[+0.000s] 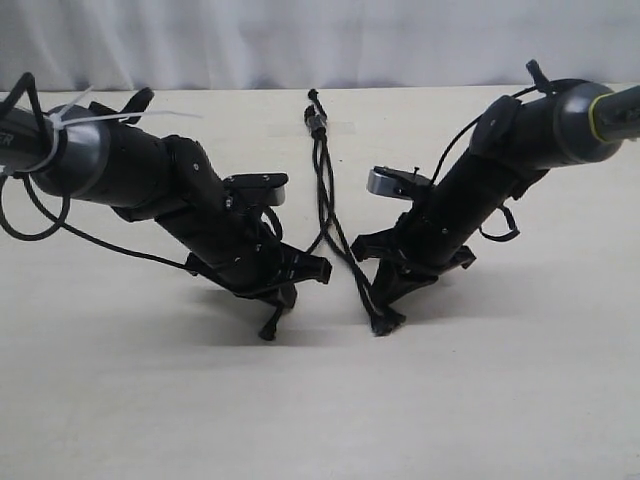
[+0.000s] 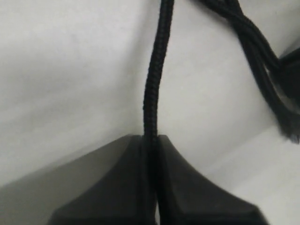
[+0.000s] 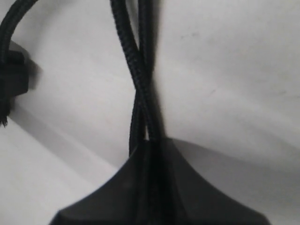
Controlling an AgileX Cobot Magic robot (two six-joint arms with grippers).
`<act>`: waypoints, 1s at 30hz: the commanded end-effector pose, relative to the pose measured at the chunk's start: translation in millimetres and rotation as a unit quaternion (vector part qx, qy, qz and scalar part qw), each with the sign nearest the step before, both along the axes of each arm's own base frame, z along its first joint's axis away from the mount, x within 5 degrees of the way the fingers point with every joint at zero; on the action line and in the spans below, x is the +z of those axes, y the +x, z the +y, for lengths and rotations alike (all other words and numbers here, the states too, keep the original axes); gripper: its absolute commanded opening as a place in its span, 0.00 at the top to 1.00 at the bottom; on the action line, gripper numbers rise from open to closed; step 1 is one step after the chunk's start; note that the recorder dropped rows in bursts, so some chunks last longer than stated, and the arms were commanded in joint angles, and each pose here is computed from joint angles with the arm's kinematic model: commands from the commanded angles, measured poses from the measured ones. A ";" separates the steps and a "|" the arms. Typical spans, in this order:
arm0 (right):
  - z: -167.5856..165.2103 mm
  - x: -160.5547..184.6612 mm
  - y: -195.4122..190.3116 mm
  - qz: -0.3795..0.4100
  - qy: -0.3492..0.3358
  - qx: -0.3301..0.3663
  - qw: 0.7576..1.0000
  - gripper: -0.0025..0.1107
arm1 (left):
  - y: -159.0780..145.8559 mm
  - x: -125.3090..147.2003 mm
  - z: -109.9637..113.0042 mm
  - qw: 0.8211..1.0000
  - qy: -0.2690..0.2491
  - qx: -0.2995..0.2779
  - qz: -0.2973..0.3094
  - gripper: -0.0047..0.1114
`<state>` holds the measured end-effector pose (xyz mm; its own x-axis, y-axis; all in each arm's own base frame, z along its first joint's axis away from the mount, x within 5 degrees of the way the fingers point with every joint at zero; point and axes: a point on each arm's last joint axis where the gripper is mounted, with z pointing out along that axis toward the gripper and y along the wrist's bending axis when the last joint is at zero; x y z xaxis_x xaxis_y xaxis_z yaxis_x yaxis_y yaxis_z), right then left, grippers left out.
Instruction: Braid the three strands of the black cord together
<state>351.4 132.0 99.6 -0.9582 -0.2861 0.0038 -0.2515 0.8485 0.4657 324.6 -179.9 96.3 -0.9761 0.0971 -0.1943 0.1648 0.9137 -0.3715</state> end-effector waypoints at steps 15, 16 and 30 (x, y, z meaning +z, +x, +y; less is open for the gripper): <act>-0.8 -11.0 -29.3 0.031 0.034 -0.005 0.999 0.90 | -24.8 -7.4 -25.0 0.997 -0.023 -0.023 0.068 0.78; -0.9 -11.3 -28.5 0.030 0.032 -0.012 0.999 0.86 | -24.8 -7.4 -25.0 0.997 -0.023 -0.023 0.068 0.73; -30.7 52.1 -25.4 -0.046 -0.038 -0.053 0.997 0.69 | -11.2 61.0 31.2 0.998 -0.044 -0.014 0.042 0.52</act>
